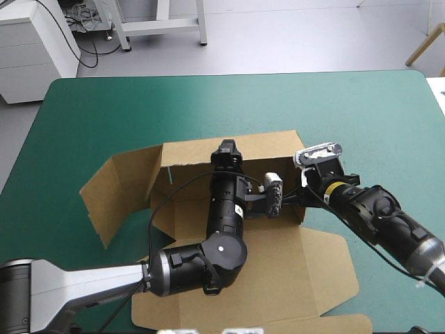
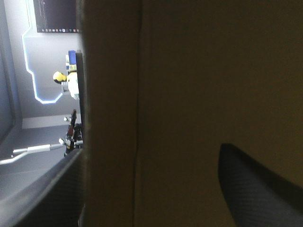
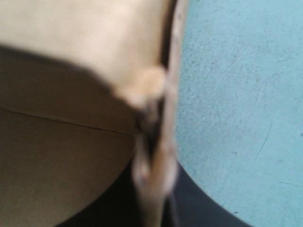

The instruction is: Fold the box

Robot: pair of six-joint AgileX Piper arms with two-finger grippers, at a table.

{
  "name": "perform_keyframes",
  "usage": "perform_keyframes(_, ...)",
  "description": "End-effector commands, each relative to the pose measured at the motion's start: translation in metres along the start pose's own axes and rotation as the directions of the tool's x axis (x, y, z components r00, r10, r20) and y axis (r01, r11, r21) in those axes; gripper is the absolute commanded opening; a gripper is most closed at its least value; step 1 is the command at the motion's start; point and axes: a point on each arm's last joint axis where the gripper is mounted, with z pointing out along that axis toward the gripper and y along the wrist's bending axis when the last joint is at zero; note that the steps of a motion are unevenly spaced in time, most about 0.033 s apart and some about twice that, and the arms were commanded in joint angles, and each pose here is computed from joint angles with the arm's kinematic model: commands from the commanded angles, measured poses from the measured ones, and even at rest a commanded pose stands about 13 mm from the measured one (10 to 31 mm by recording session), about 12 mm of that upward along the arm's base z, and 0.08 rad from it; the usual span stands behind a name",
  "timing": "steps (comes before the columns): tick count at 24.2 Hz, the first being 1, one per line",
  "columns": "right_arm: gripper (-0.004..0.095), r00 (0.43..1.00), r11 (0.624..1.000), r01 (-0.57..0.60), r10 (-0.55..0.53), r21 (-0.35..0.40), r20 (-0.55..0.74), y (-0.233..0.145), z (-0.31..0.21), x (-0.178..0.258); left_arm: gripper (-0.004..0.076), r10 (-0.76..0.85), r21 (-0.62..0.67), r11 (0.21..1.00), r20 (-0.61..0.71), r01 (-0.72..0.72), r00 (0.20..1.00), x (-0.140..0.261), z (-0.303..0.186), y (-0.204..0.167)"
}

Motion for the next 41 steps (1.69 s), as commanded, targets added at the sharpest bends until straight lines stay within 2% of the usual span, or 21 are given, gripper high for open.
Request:
perform_keyframes(1, -0.0004, 0.997, 0.999, -0.014, 0.01, 0.045, 0.073, -0.001, -0.006, -0.031, 0.0545, -0.037, -0.1, 0.994, 0.056, 0.042, 0.998, -0.008, -0.025, 0.02)
perform_keyframes(4, -0.0004, 0.997, 0.995, -0.016, 0.009, 0.097, 0.079, -0.004, -0.002, -0.044, 0.0545, -0.036, -0.105, 0.993, 0.083, 0.045, 0.996, -0.016, -0.043, 0.015)
perform_keyframes(8, -0.0004, 0.996, 0.994, -0.026, 0.017, 0.104, 0.083, -0.004, 0.001, -0.048, 0.0545, -0.042, -0.085, 0.995, 0.089, 0.049, 0.995, -0.019, -0.052, 0.011)
perform_keyframes(10, -0.0004, 0.998, 0.993, -0.029, 0.022, 0.117, 0.063, -0.005, 0.001, -0.046, 0.0494, -0.081, -0.028, 0.996, 0.052, 0.082, 0.995, -0.016, -0.052, 0.006)
perform_keyframes(12, -0.0004, 0.999, 0.991, -0.032, 0.027, 0.127, 0.041, -0.006, 0.001, -0.044, 0.0277, -0.07, 0.036, 0.997, 0.022, 0.07, 0.997, -0.014, -0.052, 0.0)
perform_keyframes(13, -0.0004, 0.999, 0.991, -0.036, 0.032, 0.128, 0.035, -0.006, 0.001, -0.044, 0.0088, -0.051, 0.074, 0.996, 0.016, 0.05, 0.999, -0.014, -0.052, -0.002)
perform_keyframes(14, -0.0004, 0.999, 0.991, -0.038, 0.034, 0.128, 0.033, -0.006, 0.001, -0.044, -0.0001, -0.02, 0.113, 0.993, 0.016, 0.019, 1.0, -0.015, -0.052, -0.002)
perform_keyframes(18, -0.0004, 0.998, 0.991, -0.053, 0.05, 0.122, 0.027, -0.005, 0.001, -0.043, -0.0001, -0.051, 0.315, 0.948, -0.012, 0.052, 0.999, -0.018, -0.048, 0.021)
perform_keyframes(21, -0.0004, 0.998, 0.991, -0.067, 0.066, 0.117, 0.013, -0.005, 0.001, -0.041, -0.0001, -0.185, 0.533, 0.827, -0.044, 0.179, 0.982, -0.01, -0.034, 0.067)
perform_keyframes(22, -0.0004, 0.998, 0.991, -0.069, 0.069, 0.117, 0.01, -0.005, 0.001, -0.041, -0.0001, -0.238, 0.548, 0.801, -0.077, 0.241, 0.968, -0.004, -0.028, 0.079)
perform_keyframes(24, -0.0004, 0.998, 0.991, -0.07, 0.07, 0.116, 0.01, -0.005, 0.001, -0.041, -0.0001, -0.375, 0.569, 0.722, -0.157, 0.394, 0.914, 0.012, -0.016, 0.109)
perform_keyframes(26, -0.0004, 0.998, 0.991, -0.07, 0.07, 0.116, 0.01, -0.005, 0.001, -0.041, -0.0001, -0.548, 0.566, 0.586, -0.251, 0.58, 0.798, 0.042, 0.0, 0.149)
perform_keyframes(30, -0.0004, 0.998, 0.991, -0.07, 0.07, 0.116, 0.01, -0.005, 0.001, -0.041, -0.0001, -0.725, 0.519, 0.408, -0.316, 0.751, 0.612, 0.092, 0.02, 0.194)
perform_keyframes(31, -0.0004, 0.998, 0.991, -0.067, 0.066, 0.116, 0.009, -0.005, 0.001, -0.041, -0.0001, -0.761, 0.508, 0.352, -0.335, 0.787, 0.556, 0.105, 0.025, 0.202)
perform_keyframes(35, -0.0004, 0.998, 0.991, -0.067, 0.066, 0.116, 0.009, -0.005, 0.001, -0.041, -0.0001, -0.83, 0.433, 0.208, -0.396, 0.877, 0.392, 0.161, 0.043, 0.218)
perform_keyframes(41, -0.0004, 0.998, 0.991, -0.067, 0.066, 0.118, 0.007, -0.005, 0.001, -0.041, -0.0001, -0.879, 0.273, 0.054, -0.443, 0.96, 0.176, 0.234, 0.054, 0.23)
